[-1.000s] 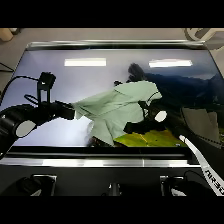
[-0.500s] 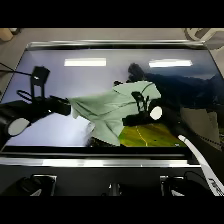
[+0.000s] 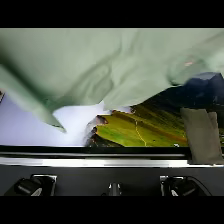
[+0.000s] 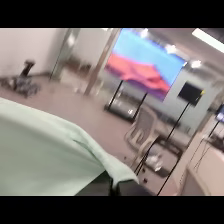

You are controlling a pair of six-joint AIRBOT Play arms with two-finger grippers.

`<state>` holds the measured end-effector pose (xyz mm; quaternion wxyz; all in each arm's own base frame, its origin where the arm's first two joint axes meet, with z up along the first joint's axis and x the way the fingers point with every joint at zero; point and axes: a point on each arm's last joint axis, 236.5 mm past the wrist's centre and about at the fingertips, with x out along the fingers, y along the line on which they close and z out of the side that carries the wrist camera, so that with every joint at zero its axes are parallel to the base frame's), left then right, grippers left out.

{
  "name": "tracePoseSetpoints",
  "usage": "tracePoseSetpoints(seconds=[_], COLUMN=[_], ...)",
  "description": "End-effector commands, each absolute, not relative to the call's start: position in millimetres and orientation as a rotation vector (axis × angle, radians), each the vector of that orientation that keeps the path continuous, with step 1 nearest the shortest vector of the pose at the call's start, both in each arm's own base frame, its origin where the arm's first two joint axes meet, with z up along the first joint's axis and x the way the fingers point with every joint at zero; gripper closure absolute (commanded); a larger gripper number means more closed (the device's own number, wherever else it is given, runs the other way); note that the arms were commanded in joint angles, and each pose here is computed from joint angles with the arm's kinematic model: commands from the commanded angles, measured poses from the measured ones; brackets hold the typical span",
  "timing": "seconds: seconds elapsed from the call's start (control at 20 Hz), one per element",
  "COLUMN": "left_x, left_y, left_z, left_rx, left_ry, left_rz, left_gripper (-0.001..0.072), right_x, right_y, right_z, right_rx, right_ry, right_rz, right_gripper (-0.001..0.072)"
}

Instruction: Fold the shirts.

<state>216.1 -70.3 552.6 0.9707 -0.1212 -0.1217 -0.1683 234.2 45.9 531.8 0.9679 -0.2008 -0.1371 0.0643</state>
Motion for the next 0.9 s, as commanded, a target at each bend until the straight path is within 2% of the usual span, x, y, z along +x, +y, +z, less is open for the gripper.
tracePoseSetpoints(seconds=[0.0, 0.2, 0.4, 0.5, 0.6, 0.7, 0.85], left_x=[137.2, 169.7, 245.7, 295.0, 344.2, 391.0, 447.7], left_y=[-44.3, -46.8, -47.1, -58.1, -76.4, -87.1, -86.6], left_z=[599.5, 565.3, 499.2, 438.4, 359.9, 283.1, 181.4], left_rx=[-0.287, -0.241, -0.128, -0.043, 0.059, 0.104, 0.096], left_ry=[-0.415, -0.262, -0.039, 0.134, 0.323, 0.469, 0.644], left_rz=[-0.371, -0.316, -0.182, -0.143, -0.141, -0.127, -0.078], left_gripper=[0.0679, 0.0679, 0.0678, 0.0678, 0.0678, 0.0678, 0.0677], right_x=[153.0, 180.1, 248.4, 291.8, 340.3, 399.9, 482.3], right_y=[-1.1, 8.9, 19.7, 11.8, -6.1, -0.9, 52.8], right_z=[576.8, 566.1, 500.6, 440.6, 391.1, 340.2, 250.6], right_rx=[-0.347, -0.365, -0.377, -0.420, -0.488, -0.512, -0.393], right_ry=[-0.433, -0.373, -0.076, 0.179, 0.350, 0.422, 0.483], right_rz=[0.029, 0.041, 0.048, -0.014, -0.159, -0.244, -0.166], right_gripper=[0.0691, 0.0691, 0.0690, 0.0691, 0.0690, 0.0688, 0.0687])
